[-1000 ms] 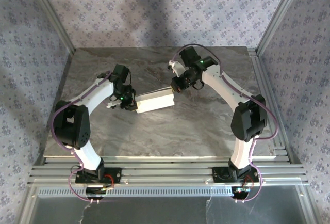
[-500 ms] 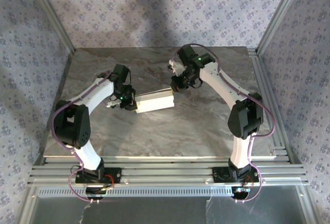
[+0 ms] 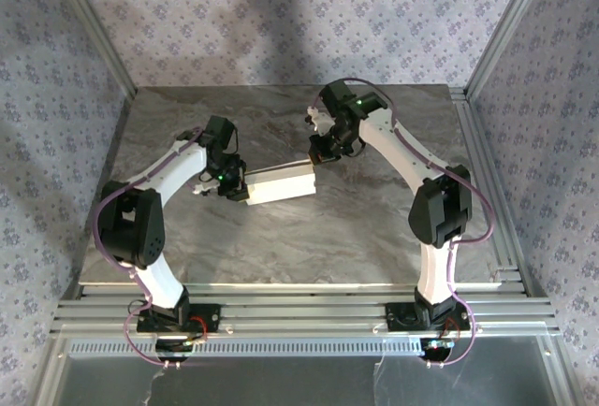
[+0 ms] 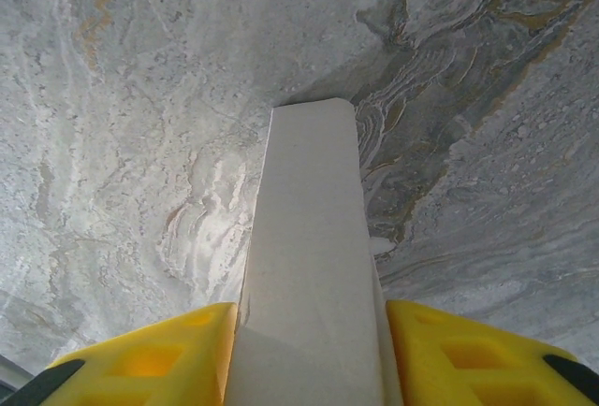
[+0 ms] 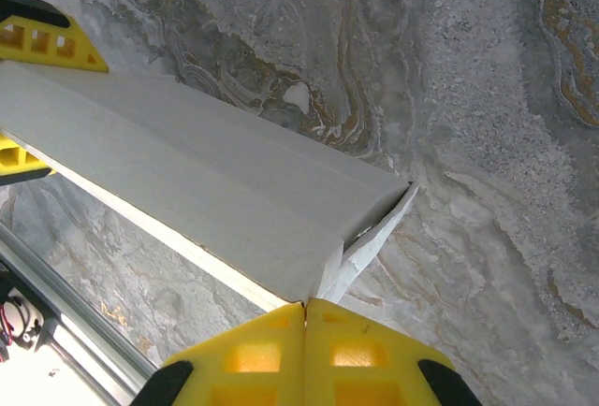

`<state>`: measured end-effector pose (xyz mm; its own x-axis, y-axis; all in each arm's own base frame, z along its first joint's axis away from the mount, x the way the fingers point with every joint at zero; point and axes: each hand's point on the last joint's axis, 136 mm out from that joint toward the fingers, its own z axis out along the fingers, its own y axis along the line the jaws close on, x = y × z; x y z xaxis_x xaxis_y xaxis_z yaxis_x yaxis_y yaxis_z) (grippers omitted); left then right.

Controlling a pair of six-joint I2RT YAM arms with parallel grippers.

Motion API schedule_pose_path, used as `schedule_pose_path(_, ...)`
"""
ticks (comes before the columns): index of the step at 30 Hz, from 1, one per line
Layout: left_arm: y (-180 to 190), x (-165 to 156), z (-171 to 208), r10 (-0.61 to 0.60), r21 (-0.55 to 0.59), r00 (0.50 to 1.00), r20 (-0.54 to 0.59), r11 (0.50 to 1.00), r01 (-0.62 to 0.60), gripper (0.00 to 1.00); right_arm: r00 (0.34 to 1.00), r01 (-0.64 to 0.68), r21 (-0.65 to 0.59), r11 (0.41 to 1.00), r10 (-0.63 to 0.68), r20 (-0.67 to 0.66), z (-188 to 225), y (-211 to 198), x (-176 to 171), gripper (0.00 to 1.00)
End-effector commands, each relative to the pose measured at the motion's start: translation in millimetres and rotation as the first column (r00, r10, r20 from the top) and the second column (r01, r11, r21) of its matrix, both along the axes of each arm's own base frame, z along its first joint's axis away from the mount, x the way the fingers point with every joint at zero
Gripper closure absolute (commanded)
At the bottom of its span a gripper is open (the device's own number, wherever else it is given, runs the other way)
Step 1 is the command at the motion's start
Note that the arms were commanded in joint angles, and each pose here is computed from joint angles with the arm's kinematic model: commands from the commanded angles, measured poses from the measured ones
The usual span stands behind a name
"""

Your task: Fold the paper box

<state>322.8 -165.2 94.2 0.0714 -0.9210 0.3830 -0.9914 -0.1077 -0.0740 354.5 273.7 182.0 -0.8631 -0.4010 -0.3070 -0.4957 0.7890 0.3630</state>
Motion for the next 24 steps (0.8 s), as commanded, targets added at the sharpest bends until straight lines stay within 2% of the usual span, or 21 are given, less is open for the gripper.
schedule_pose_path(1,-4.4,-2.3,1.9,-0.023,-0.015,0.999,-0.025,1.000,0.023,0.56,0.999,-0.023,0.019,1.000,0.023,-0.030,5.8,10.2,-8.9,1.00)
schedule_pose_path(11,-5.0,-2.3,0.5,-0.030,-0.017,0.999,-0.028,0.999,0.030,0.55,0.998,-0.049,0.005,0.999,0.049,-0.029,9.4,10.5,-10.0,1.00)
schedule_pose_path(24,-5.5,-2.8,0.8,-0.053,-0.005,0.998,-0.039,0.999,0.053,0.57,0.990,-0.066,0.014,0.998,0.068,-0.122,6.0,14.9,-17.9,1.00)
